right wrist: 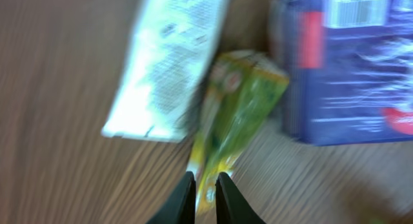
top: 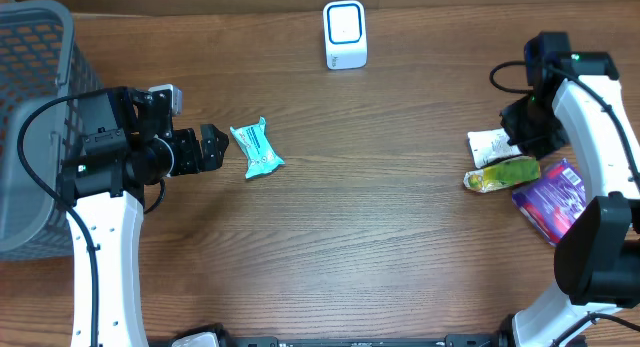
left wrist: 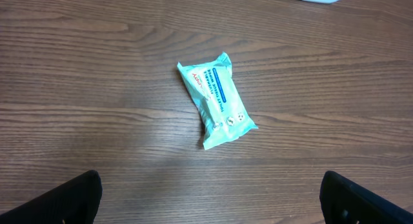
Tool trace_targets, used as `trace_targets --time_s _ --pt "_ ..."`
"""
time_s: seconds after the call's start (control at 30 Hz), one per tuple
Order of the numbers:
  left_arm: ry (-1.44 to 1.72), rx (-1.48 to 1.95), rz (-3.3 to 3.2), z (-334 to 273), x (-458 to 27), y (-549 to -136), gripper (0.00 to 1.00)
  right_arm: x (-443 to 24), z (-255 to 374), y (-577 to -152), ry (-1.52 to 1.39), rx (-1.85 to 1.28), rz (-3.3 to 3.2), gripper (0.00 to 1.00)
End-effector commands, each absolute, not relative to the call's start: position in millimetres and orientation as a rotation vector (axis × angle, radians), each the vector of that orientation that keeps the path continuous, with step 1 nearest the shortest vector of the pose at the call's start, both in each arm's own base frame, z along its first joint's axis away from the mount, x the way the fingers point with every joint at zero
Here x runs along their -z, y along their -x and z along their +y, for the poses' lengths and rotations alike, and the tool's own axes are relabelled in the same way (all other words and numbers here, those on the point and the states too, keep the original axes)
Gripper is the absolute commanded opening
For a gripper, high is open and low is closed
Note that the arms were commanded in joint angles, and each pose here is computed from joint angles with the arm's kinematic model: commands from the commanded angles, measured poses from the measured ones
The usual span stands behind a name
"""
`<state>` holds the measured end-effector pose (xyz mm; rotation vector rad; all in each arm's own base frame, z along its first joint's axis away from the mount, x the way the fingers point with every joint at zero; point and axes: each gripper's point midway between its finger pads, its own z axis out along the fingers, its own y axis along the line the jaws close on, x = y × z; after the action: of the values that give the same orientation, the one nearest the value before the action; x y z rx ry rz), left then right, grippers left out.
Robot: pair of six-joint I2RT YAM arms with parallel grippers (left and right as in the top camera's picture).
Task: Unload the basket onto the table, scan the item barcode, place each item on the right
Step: 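Reach the right gripper left to the teal wipes packet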
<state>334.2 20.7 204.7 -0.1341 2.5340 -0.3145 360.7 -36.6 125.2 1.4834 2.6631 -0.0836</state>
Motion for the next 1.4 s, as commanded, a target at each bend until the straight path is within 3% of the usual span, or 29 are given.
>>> trace_targets --time_s 0.0,0.1,0.17,0.27,0.3,0.33,0.57,0.83,1.1,1.37 --pt "0.107 0.319 2.514 19 -212 -336 1.0 -170 0 -391 -1.167 -0.304 2.748 0.16" --pt "0.107 0.319 2.515 19 -212 -336 1.0 -201 46 -405 -0.891 -0.659 2.773 0.26" --pt "0.107 0.319 2.514 19 -212 -336 1.0 -212 73 -410 -0.758 -0.831 2.764 0.48" --pt "0.107 0.319 2.514 19 -212 -336 1.0 -218 115 -421 -0.585 -0.977 2.727 0.68" --pt "0.107 0.319 2.514 19 -212 -336 1.0 -218 125 -426 -0.525 -0.982 2.709 0.84" --pt "0.107 0.319 2.514 19 -212 -336 1.0 -218 137 -432 -0.465 -0.984 2.685 0.9" --pt "0.107 0.319 2.514 19 -212 -336 0.99 -200 256 -431 -0.061 -1.072 2.624 0.95" --pt "0.107 0.319 2.514 19 -212 -336 1.0 -118 348 -415 0.158 -1.09 2.707 0.96" --pt "0.107 0.319 2.514 19 -212 -336 1.0 -53 400 -390 0.307 -1.179 2.76 0.76" --pt "0.107 0.319 2.514 19 -212 -336 1.0 -28 415 -388 0.426 -1.002 2.714 0.69"
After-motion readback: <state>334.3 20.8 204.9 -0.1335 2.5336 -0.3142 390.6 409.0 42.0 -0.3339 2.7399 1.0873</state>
